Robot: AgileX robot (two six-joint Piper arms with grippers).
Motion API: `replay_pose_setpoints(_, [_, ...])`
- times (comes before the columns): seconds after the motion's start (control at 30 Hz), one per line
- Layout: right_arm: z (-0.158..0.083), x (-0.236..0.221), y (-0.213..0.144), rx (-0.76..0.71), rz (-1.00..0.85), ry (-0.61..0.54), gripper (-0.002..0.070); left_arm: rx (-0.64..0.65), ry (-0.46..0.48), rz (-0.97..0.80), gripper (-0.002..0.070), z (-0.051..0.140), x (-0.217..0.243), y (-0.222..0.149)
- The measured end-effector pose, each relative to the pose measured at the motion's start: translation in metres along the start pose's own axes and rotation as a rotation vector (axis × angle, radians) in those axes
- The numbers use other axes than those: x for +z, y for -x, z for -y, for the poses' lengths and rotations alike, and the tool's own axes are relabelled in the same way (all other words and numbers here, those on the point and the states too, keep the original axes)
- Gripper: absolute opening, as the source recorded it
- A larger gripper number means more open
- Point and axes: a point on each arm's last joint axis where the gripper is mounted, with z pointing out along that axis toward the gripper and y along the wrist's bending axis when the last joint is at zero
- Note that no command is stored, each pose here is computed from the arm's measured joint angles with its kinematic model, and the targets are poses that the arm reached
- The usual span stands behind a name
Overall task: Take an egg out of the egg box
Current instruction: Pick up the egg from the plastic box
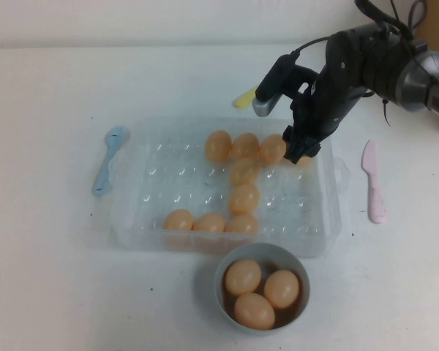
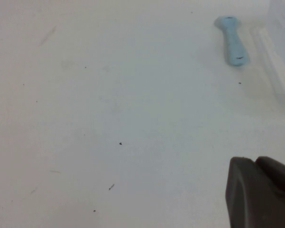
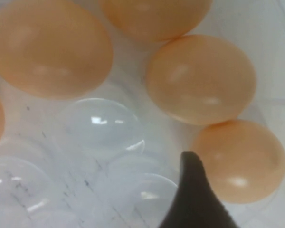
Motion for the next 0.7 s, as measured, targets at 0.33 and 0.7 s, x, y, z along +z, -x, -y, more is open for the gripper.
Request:
replay_pose_setpoints(0.33, [-0.002,0.016,-0.002,0.005,-0.012,0.015,0.0494,0.000,0.000,0.000,-0.0005,0.000,0.000,0.000])
replay_pose_setpoints(0.7, [-0.002,0.027,-0.003,0.001,-0.014,0.009,0.0447,0.000,0.000,0.000,-0.0005,0.000,0.000,0.000])
